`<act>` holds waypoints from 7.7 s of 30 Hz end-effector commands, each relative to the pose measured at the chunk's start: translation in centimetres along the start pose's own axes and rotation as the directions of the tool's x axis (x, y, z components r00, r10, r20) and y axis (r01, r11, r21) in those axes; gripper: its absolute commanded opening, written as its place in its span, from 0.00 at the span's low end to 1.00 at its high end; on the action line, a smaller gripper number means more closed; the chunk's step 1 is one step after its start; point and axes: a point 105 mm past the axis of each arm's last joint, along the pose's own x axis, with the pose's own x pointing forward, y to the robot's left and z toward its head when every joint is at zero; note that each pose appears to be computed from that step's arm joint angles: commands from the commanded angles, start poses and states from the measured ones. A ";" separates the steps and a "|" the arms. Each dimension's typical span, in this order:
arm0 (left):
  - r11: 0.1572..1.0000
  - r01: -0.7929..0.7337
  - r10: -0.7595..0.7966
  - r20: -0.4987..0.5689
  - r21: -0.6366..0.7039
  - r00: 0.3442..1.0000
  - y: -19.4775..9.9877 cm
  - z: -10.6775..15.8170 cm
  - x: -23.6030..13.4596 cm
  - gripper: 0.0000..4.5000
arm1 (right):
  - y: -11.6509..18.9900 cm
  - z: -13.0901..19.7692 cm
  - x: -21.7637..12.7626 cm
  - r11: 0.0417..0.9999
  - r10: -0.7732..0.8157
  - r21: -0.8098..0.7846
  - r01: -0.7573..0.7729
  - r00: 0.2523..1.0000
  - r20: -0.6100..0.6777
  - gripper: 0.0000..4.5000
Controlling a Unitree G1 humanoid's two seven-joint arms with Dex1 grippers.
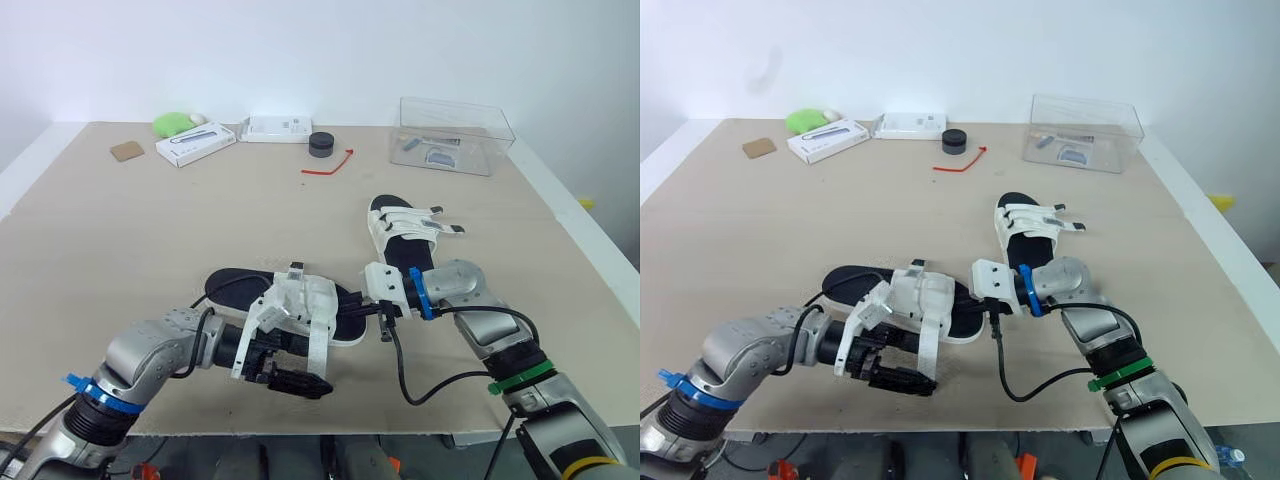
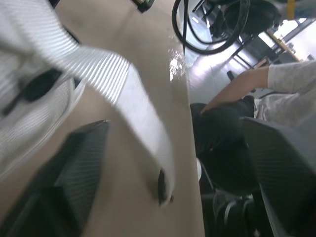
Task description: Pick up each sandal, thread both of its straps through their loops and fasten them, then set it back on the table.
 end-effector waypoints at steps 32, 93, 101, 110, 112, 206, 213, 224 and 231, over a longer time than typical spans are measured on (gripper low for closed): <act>0.991 0.037 -0.012 0.182 -0.132 0.983 4.0 10.0 -3.1 0.01 | 0.1 -1.5 -0.6 1.000 -0.001 0.019 0.002 0.997 -0.077 0.00; 0.973 0.146 -0.136 0.069 -0.179 0.988 3.7 8.4 -0.8 0.01 | 0.1 -1.6 -0.4 1.000 -0.017 0.023 0.019 0.996 -0.084 0.00; 0.973 0.181 -0.158 0.155 -0.142 0.975 3.4 11.1 -1.5 0.01 | 0.3 -1.7 -0.4 1.000 -0.018 0.023 0.020 0.996 -0.085 0.00; 0.976 0.158 -0.142 0.116 -0.148 0.983 3.9 10.1 -1.3 0.01 | 0.3 -1.8 -0.5 1.000 -0.016 0.020 0.018 0.996 -0.089 0.00; 0.972 0.173 -0.158 0.104 -0.156 0.982 3.6 9.6 -1.1 0.01 | 0.3 -1.8 -0.5 1.000 -0.016 0.019 0.018 0.996 -0.090 0.00; 0.970 0.193 -0.200 -0.034 -0.144 0.979 3.1 7.6 -0.2 0.00 | 0.5 -2.4 -0.7 1.000 -0.009 0.002 0.009 0.992 -0.124 0.00; 0.964 0.196 -0.203 -0.023 -0.181 0.979 2.9 7.9 -0.7 0.00 | 0.4 -2.4 -0.7 1.000 -0.010 0.001 0.010 0.992 -0.123 0.00; 0.971 0.138 -0.154 -0.070 -0.195 0.986 3.6 6.7 -0.6 0.00 | 0.2 -2.4 -0.6 1.000 -0.011 -0.002 0.011 0.992 -0.123 0.00; 0.971 0.128 -0.149 -0.094 -0.200 0.984 3.7 5.8 -0.3 0.00 | 0.1 -2.5 -0.7 1.000 -0.014 -0.002 0.013 0.992 -0.127 0.00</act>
